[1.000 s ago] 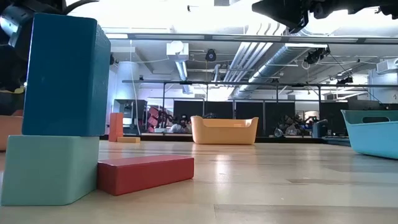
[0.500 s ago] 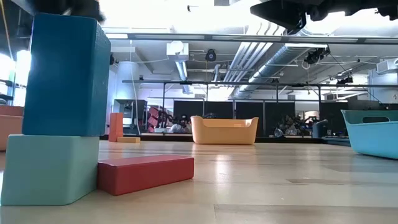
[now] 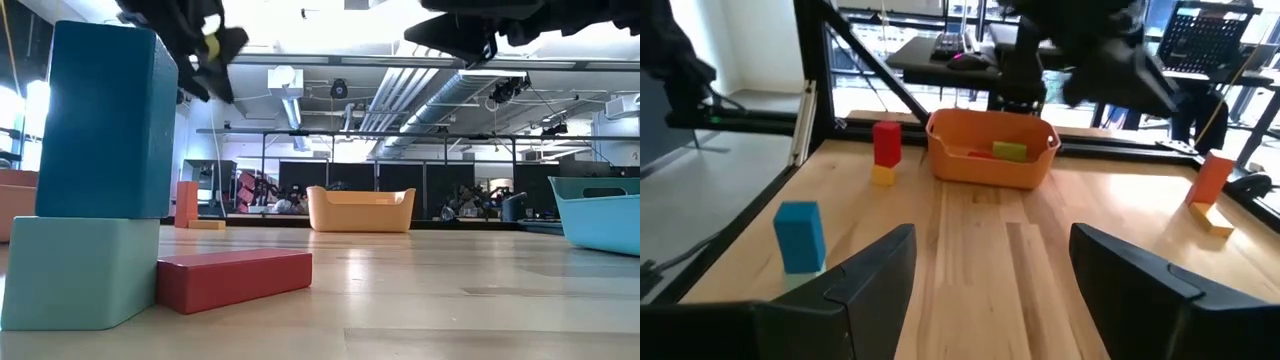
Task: Sort blocks by size
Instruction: Put the orange large block into the yellow bin
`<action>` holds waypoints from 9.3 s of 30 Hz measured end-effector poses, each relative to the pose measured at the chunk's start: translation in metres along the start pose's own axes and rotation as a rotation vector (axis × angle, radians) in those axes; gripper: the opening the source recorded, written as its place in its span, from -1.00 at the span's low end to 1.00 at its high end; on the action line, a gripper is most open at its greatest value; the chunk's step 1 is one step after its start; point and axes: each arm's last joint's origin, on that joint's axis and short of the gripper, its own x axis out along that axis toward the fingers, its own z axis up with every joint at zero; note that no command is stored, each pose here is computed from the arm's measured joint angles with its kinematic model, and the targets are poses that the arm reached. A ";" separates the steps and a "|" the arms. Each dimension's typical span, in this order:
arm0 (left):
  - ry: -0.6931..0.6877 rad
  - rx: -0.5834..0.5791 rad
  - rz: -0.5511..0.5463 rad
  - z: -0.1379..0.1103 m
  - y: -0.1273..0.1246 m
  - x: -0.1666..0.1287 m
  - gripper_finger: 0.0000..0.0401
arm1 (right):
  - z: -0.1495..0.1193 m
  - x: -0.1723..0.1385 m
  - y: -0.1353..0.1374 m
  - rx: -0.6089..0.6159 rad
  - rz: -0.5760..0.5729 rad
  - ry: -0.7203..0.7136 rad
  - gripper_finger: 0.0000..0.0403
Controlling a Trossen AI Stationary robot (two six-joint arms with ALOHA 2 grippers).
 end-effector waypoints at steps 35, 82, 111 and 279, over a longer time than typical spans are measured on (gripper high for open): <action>0.234 -0.117 0.057 0.046 0.144 0.137 0.54 | -0.011 -0.010 0.017 0.076 -0.013 0.083 0.30; 0.022 -0.322 -0.037 -0.075 0.151 0.190 0.30 | 0.001 -0.002 -0.004 0.101 -0.264 -0.025 0.30; 0.674 0.112 -0.223 0.029 0.112 0.288 0.29 | 0.000 0.001 -0.009 0.142 -0.253 -0.024 0.30; 0.328 0.582 -0.530 0.123 -0.063 0.295 -0.36 | 0.018 -0.060 0.026 -0.003 -0.581 -0.051 0.30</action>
